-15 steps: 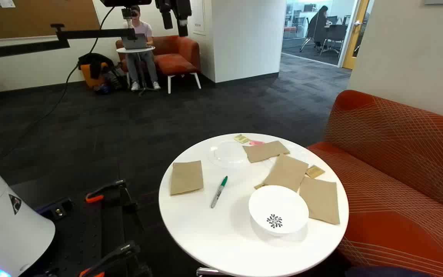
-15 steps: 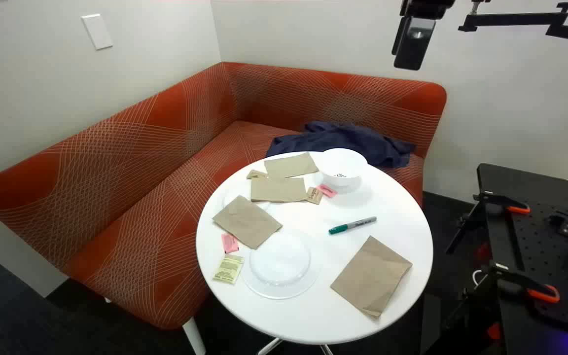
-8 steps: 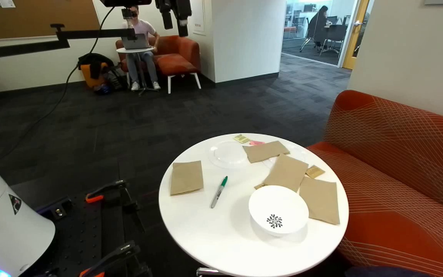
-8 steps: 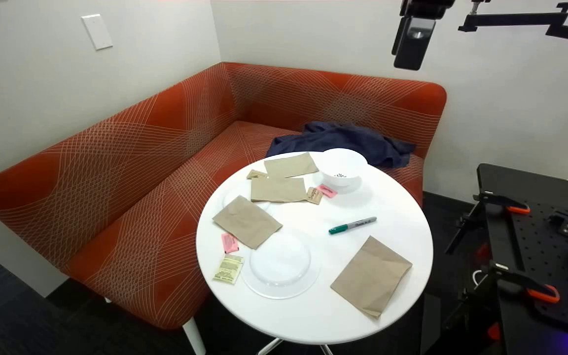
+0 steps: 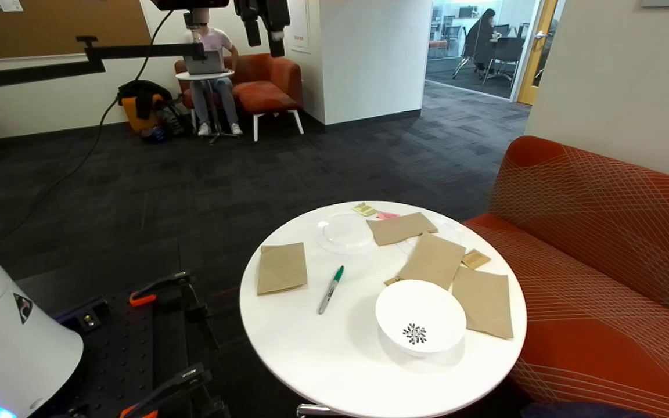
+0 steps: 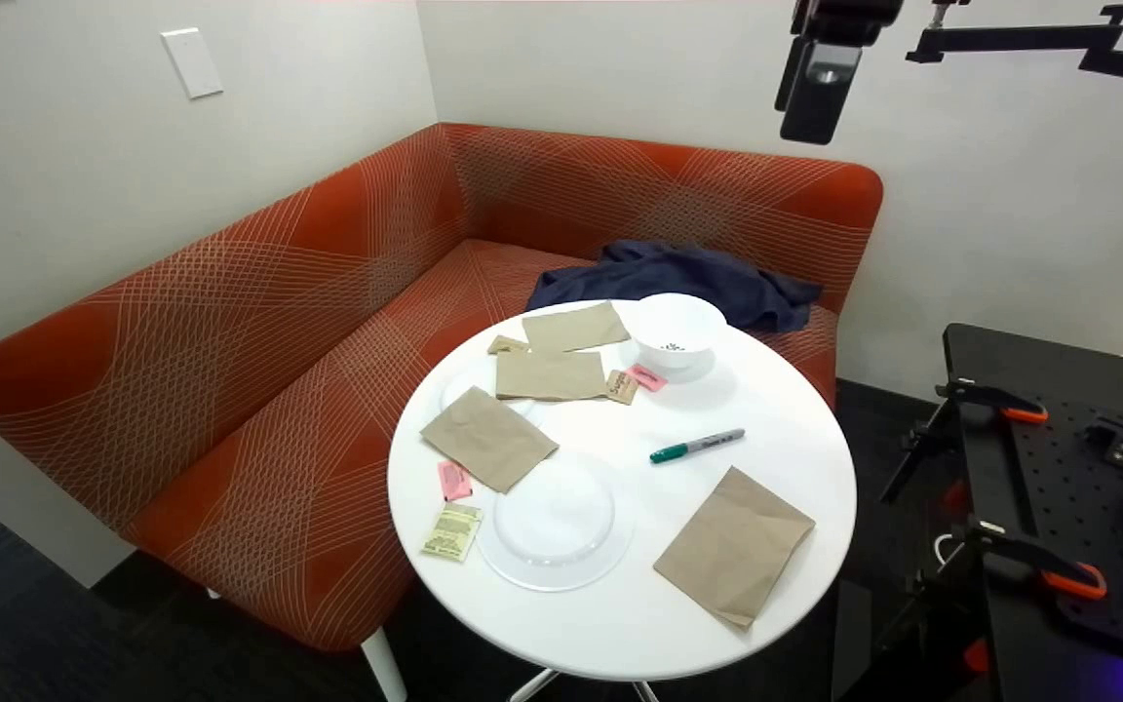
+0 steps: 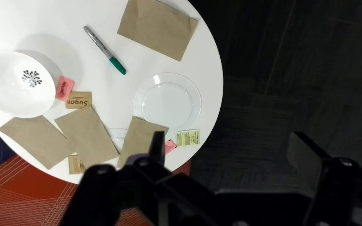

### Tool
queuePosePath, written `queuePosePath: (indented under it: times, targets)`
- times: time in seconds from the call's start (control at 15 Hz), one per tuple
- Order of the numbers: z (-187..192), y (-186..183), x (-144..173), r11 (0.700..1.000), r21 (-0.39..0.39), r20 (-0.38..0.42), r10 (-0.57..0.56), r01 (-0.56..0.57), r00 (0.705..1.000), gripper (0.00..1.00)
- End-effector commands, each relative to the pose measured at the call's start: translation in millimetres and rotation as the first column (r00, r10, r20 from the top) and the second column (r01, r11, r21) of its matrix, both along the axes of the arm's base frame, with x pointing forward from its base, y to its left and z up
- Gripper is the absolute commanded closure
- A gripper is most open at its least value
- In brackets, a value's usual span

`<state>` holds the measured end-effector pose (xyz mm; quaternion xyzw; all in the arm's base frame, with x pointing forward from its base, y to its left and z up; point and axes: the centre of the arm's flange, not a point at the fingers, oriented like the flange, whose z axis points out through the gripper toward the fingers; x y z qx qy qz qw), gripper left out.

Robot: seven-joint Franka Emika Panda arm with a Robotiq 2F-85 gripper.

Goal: Put the green pen inside the white bowl

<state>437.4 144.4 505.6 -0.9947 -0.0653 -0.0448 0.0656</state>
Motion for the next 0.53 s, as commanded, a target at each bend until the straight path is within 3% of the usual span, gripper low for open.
queuePosePath:
  times: [0.0,0.47]
  targets:
    - [-10.4,-6.8,-4.9,0.999,-0.027,0.017,0.019,-0.018,1.000,0.00]
    - [-34.8,-26.5,-8.4,0.995,-0.062,-0.020,0.072,-0.073,0.997,0.00]
